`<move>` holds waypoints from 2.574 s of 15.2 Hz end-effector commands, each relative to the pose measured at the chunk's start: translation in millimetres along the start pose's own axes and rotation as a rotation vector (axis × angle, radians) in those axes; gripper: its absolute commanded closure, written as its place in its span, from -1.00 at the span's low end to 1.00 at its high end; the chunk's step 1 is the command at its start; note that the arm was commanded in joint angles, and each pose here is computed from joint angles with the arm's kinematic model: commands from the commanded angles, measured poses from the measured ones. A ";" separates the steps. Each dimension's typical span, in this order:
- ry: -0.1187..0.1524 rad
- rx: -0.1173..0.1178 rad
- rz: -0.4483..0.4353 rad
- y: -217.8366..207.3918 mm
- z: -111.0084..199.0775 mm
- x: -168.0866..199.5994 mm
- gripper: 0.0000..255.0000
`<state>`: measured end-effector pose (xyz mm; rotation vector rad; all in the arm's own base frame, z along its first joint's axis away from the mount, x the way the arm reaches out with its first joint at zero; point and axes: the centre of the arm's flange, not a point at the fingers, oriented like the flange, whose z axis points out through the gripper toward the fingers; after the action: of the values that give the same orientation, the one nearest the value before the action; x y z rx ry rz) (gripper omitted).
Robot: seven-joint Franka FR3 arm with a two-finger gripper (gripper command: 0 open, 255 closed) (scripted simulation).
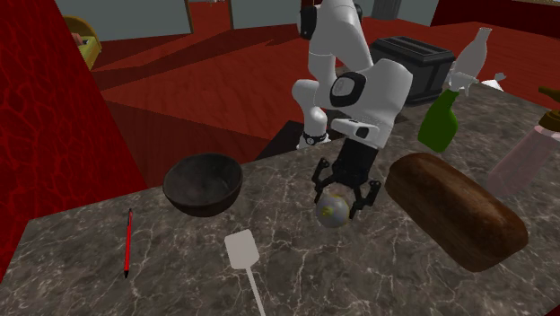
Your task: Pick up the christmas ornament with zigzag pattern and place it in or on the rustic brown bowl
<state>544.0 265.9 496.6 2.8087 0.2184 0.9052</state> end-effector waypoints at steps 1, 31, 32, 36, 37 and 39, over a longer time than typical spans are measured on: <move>0.000 0.000 0.000 0.9 -8.9 5.7 1.00; 0.000 0.000 0.000 45.9 -123.8 88.9 1.00; 0.000 0.000 0.000 58.5 -119.9 88.4 1.00; 0.000 0.000 0.000 108.8 -104.2 86.2 1.00; 0.000 0.000 0.000 121.4 -100.3 85.7 1.00; 0.000 0.000 0.000 146.6 -92.5 84.6 1.00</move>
<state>564.9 162.3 652.0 2.8089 0.2161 0.9039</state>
